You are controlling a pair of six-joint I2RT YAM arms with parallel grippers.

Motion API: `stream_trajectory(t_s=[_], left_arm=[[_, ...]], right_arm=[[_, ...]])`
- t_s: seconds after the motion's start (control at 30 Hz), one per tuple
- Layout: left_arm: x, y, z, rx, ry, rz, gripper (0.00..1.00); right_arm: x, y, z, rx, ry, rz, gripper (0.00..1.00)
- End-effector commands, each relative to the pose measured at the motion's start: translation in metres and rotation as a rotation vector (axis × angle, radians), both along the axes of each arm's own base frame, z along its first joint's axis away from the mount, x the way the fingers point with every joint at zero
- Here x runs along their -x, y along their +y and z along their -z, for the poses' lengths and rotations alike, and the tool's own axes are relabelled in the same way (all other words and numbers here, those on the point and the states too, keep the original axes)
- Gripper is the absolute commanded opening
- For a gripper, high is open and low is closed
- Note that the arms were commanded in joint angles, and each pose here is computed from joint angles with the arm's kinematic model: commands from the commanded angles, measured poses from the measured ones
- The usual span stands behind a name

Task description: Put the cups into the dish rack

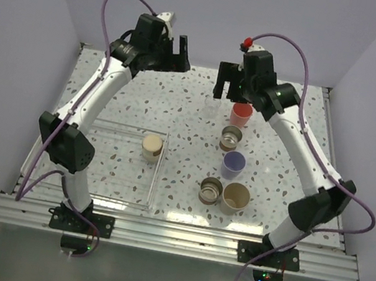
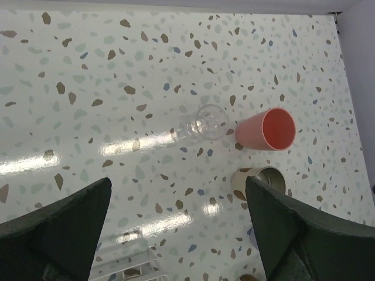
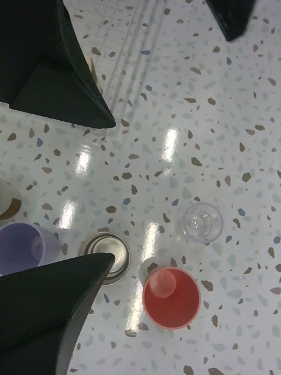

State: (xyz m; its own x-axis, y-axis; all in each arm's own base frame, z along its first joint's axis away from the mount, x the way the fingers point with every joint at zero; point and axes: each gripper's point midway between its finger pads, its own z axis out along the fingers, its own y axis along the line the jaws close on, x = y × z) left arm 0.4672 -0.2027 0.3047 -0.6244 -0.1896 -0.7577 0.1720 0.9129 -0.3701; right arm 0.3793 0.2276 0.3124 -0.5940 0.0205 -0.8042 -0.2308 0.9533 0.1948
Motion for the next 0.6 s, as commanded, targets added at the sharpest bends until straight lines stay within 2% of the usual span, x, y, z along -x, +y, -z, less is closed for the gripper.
stream_trajectory(t_s=[0.0,0.17,0.33,0.57], left_arm=[[0.014,-0.003,-0.011,0.023,-0.030,0.029,1.00],[0.036,-0.003,0.001,0.047,-0.014,0.049,1.00],[0.062,0.003,0.021,0.051,0.023,0.060,1.00],[0.092,0.014,0.025,0.064,0.014,0.054,1.00]], right_arm=[[-0.016,0.010,0.031,-0.031,0.140,-0.034,0.89],[-0.053,0.029,0.044,-0.041,0.180,-0.011,0.68],[-0.098,0.042,0.081,-0.013,0.246,0.063,0.65],[-0.118,0.035,0.121,0.048,0.273,0.131,0.61]])
